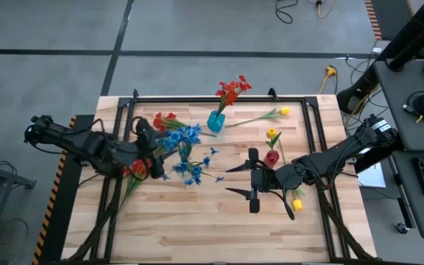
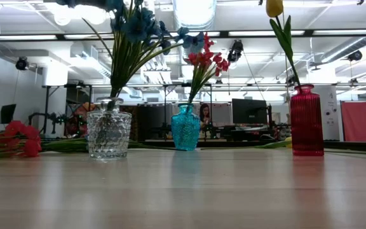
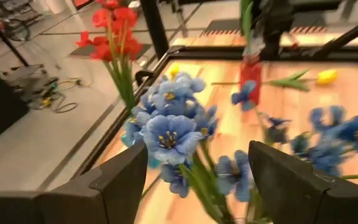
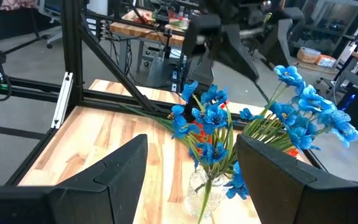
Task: Sort flowers into vase by color
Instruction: Put the bottom yellow flower into the red vase
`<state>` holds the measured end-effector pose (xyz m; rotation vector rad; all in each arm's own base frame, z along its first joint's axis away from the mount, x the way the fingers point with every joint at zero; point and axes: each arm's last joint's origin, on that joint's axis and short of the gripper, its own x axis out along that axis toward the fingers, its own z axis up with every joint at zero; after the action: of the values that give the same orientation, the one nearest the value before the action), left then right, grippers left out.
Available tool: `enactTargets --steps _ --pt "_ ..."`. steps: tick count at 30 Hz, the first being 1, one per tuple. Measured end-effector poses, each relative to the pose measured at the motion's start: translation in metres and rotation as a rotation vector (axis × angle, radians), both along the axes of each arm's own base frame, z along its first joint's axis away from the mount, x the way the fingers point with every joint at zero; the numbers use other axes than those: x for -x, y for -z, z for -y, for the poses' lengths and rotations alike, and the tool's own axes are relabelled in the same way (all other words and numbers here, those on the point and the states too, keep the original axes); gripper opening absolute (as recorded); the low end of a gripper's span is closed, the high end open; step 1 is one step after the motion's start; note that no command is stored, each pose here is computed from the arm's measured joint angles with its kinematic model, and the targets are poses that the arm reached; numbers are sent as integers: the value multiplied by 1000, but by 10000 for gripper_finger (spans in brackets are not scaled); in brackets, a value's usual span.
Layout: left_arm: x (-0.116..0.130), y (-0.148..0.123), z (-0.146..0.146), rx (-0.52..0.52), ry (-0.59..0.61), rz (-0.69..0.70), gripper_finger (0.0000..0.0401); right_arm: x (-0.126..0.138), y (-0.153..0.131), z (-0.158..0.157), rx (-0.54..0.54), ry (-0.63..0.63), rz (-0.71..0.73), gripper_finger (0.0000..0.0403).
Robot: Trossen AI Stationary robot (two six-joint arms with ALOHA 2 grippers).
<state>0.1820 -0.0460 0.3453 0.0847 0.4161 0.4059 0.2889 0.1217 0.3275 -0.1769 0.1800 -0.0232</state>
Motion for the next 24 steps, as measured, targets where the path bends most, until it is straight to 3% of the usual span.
enactTargets --steps 5,9,16,24 --pt "11 -3 15 72 72 47 261 1 2 1 -73 16 -25 238" --pt "17 -3 32 92 105 73 261 4 1 2 -184 65 -136 238" --pt "26 -1 54 -10 60 115 261 27 5 3 -414 262 -460 238" --pt "31 -2 53 -71 15 124 261 57 21 -13 -678 427 -755 238"
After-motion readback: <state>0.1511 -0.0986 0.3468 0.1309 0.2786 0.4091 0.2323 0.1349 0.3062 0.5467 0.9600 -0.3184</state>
